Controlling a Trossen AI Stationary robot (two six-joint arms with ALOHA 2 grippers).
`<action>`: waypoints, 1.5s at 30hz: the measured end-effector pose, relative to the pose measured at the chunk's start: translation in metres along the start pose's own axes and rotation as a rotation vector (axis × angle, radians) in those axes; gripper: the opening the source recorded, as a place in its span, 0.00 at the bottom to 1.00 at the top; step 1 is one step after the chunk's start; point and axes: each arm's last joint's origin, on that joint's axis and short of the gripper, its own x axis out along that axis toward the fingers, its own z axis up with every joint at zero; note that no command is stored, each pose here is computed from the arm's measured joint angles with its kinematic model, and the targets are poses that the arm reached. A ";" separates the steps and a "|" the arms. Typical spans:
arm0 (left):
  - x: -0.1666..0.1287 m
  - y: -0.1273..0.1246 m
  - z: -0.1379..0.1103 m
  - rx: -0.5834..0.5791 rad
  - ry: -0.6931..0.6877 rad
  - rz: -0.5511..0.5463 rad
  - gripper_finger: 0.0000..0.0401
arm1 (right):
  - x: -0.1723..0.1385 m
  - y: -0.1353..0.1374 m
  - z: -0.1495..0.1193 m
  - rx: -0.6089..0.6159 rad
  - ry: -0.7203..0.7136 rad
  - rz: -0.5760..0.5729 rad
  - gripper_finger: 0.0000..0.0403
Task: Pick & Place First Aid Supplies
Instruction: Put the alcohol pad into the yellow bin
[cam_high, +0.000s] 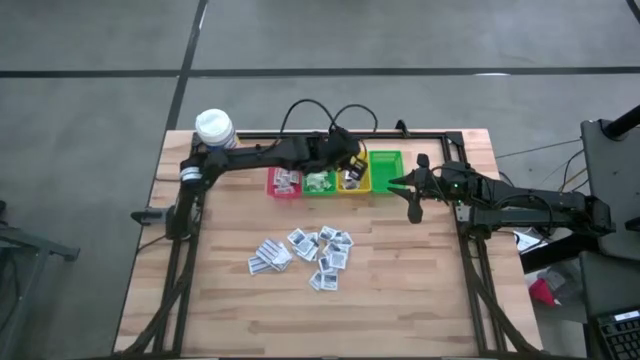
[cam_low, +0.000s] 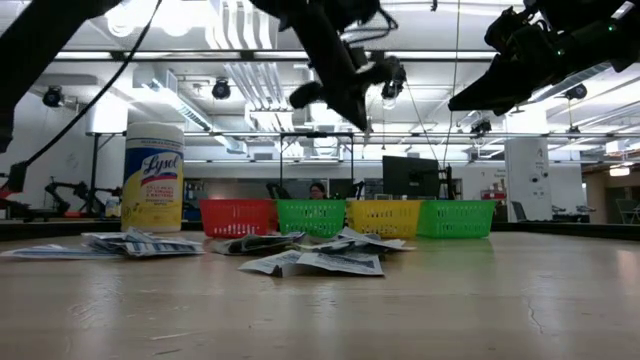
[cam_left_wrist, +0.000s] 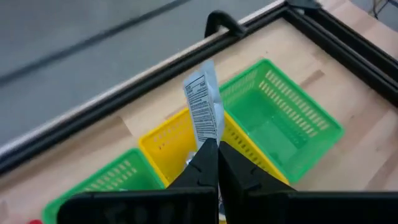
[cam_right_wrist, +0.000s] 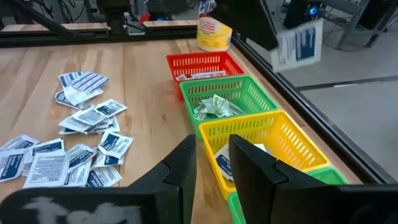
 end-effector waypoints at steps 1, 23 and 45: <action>0.006 0.002 0.000 -0.024 0.014 -0.006 0.00 | 0.000 0.000 0.000 0.001 0.000 -0.001 0.24; 0.075 -0.004 -0.042 -0.158 0.225 -0.056 0.00 | 0.001 0.000 -0.006 0.026 0.015 -0.003 0.23; 0.083 -0.003 -0.047 -0.136 0.226 -0.034 0.00 | 0.002 0.000 -0.010 0.026 0.027 -0.003 0.25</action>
